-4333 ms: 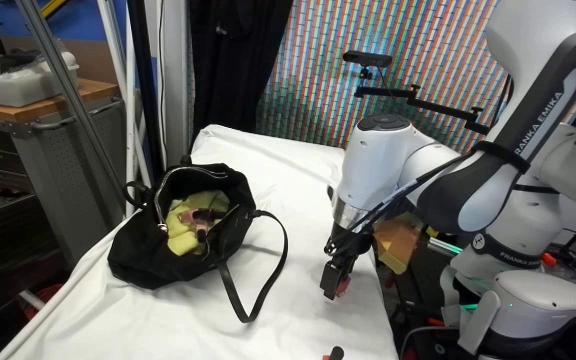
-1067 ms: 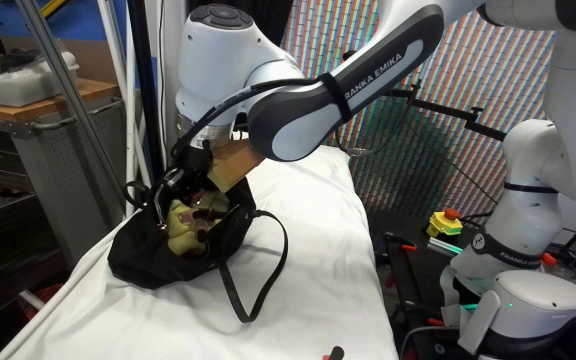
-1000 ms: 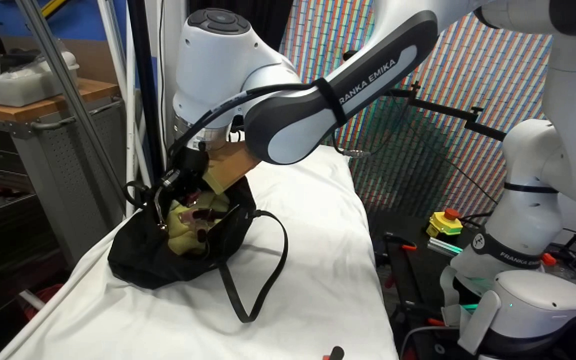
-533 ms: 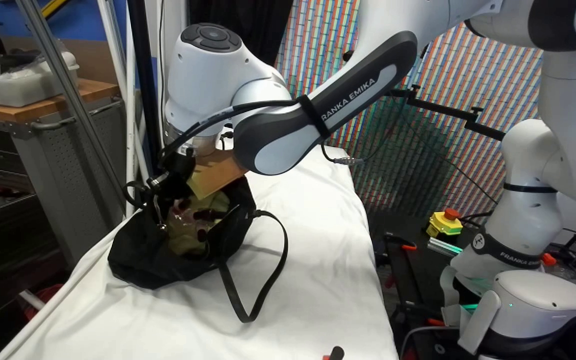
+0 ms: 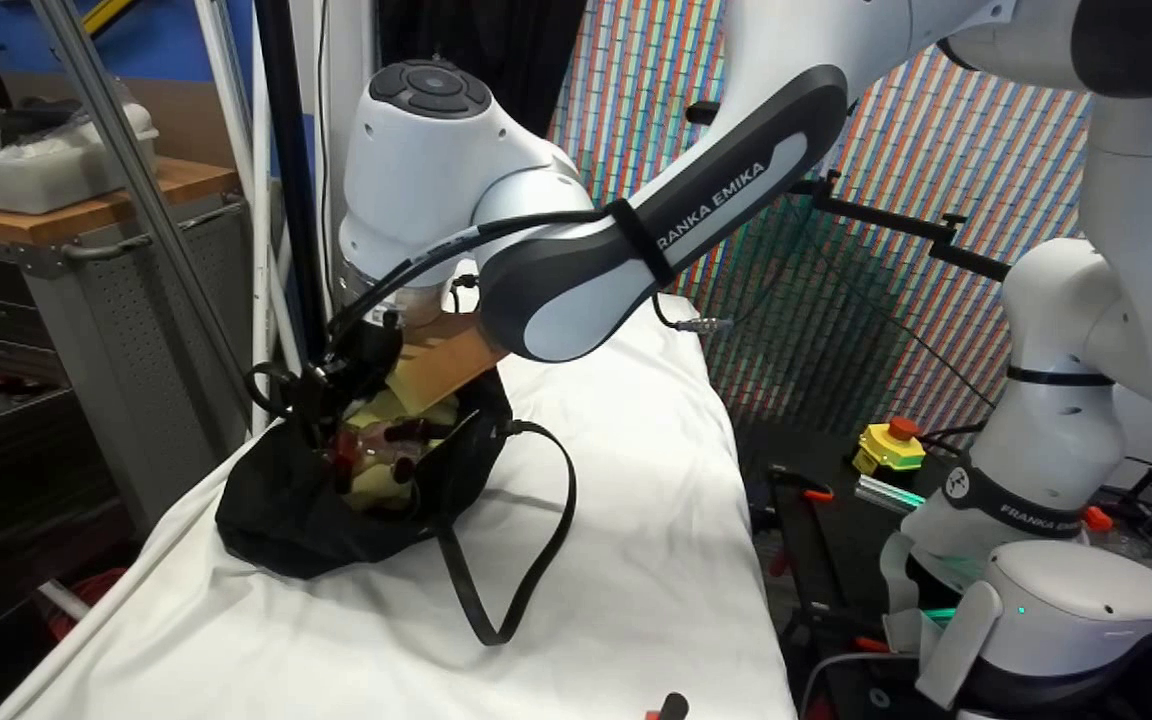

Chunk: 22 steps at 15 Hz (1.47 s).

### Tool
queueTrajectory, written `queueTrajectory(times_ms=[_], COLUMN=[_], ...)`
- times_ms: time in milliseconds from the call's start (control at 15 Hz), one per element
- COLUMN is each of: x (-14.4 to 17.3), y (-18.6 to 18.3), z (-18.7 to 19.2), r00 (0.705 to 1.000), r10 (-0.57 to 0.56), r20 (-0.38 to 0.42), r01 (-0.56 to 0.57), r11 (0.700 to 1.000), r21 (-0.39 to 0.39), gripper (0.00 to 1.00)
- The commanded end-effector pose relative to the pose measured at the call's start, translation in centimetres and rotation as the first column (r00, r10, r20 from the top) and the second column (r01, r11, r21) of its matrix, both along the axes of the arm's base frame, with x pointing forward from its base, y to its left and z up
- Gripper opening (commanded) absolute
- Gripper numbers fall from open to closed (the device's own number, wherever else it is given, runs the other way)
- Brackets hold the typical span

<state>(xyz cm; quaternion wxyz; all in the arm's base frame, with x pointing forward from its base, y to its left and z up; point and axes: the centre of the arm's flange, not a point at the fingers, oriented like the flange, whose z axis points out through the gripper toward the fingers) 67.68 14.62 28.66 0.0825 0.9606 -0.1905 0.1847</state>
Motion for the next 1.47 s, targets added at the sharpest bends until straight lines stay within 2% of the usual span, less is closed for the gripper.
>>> queueTrajectory(times_ms=[0,400,800,1067,1400], x=[-5.4,-13.8,-20.0,-22.1,-22.9], y=[1.5,4.9,9.4,12.4,14.5], z=[1.7,2.1,1.4,0.6,-0.5], r00=[0.997,0.99,0.972,0.952,0.908], r10=[0.033,0.037,0.113,0.191,0.306], r20=[-0.066,-0.134,-0.204,-0.24,-0.288], r01=[-0.031,-0.025,-0.084,-0.153,-0.248], r11=[0.999,0.996,0.985,0.973,0.944], r21=[0.039,0.088,0.148,0.171,0.22], gripper=[1.0,1.0,1.0,1.0,1.0])
